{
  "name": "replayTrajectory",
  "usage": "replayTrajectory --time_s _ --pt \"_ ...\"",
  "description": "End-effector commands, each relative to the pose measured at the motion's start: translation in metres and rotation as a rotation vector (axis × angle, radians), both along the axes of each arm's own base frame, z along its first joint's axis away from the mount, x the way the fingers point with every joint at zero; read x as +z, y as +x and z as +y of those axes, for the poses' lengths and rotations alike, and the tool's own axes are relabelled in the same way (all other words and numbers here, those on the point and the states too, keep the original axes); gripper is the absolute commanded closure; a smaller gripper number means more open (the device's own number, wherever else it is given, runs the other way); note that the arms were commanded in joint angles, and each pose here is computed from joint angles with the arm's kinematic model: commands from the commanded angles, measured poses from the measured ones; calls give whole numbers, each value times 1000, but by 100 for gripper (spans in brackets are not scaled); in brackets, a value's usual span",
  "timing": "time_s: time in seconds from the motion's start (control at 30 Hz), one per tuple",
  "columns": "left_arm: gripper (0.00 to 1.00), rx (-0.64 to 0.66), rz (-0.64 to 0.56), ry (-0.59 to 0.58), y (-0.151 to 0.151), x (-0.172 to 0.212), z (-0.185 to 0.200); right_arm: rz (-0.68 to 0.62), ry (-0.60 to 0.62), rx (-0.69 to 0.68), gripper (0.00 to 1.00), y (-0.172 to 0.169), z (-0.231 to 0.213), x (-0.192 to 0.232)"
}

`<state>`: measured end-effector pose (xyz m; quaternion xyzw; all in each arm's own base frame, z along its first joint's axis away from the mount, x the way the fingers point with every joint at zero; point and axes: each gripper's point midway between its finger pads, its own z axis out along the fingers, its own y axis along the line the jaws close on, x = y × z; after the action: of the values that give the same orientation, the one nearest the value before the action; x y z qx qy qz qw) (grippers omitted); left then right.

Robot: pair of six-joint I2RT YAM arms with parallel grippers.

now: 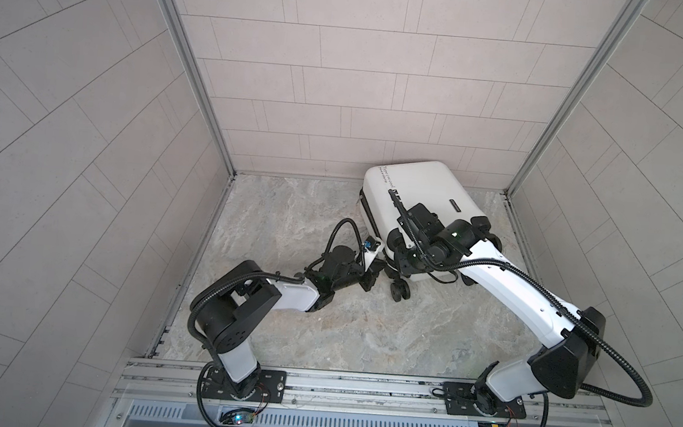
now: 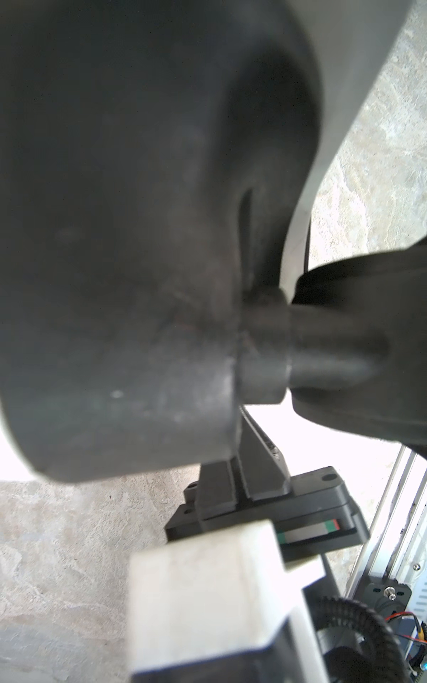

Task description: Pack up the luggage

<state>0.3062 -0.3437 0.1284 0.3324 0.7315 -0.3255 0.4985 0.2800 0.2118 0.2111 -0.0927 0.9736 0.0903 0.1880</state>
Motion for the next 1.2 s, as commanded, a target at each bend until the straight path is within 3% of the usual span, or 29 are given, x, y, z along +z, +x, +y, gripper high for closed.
replayTrajectory --time_s 0.0,0.5,0.8,1.03,1.17 --pt "100 -85 -25 -13 -25 11 -10 -227 146 -23 100 37 22 62" --pt "100 -65 -98 -98 -42 46 -24 -190 186 -71 100 61 40 45" --pt "100 11 -98 -147 -39 41 -22 -124 175 -76 99 54 37 23" --pt "100 66 -70 -78 -34 17 -10 -104 92 -46 34 21 3 18" --pt "100 77 -62 -72 -31 9 -11 -124 46 -40 16 4 -24 24"
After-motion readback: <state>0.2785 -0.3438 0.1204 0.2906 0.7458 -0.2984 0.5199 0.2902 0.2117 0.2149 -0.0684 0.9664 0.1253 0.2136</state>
